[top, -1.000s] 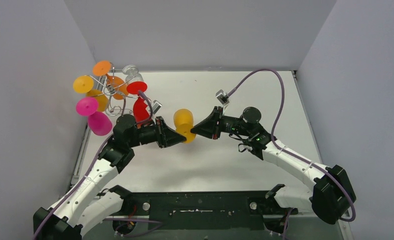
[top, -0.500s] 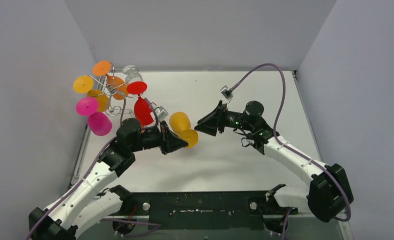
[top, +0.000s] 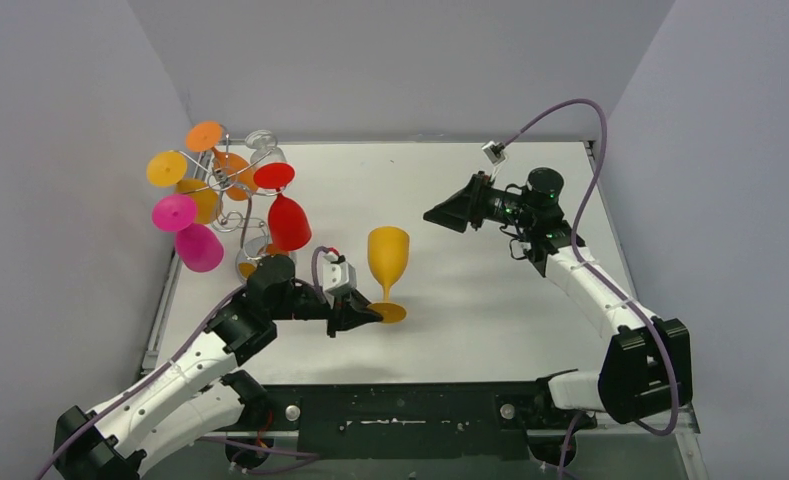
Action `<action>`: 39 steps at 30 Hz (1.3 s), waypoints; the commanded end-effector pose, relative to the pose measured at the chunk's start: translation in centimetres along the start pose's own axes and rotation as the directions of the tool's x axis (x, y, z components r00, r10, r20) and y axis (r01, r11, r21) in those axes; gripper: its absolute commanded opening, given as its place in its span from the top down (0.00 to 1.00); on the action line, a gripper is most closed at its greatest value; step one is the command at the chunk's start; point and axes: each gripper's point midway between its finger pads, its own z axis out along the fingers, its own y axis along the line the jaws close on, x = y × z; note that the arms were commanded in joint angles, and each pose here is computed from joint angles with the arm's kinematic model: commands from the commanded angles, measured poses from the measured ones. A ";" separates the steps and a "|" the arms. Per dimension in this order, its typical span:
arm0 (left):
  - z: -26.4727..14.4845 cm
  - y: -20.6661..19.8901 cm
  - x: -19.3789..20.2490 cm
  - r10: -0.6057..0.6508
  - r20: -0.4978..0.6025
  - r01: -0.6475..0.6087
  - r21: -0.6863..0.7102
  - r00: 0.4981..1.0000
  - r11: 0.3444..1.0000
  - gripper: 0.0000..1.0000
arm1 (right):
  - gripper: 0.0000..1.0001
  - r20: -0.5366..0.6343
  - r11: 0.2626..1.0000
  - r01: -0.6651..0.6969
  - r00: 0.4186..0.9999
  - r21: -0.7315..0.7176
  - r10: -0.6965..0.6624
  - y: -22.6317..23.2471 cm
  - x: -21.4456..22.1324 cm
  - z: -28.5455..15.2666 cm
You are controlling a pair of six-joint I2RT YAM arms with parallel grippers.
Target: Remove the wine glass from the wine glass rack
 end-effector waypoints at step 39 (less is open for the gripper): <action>-1.8 1.3 1.5 0.573 -0.173 -0.556 0.141 0.801 0.819 1.00 | 0.90 -0.417 0.900 -0.054 0.897 -0.434 -0.147 9.6 6.0 1.9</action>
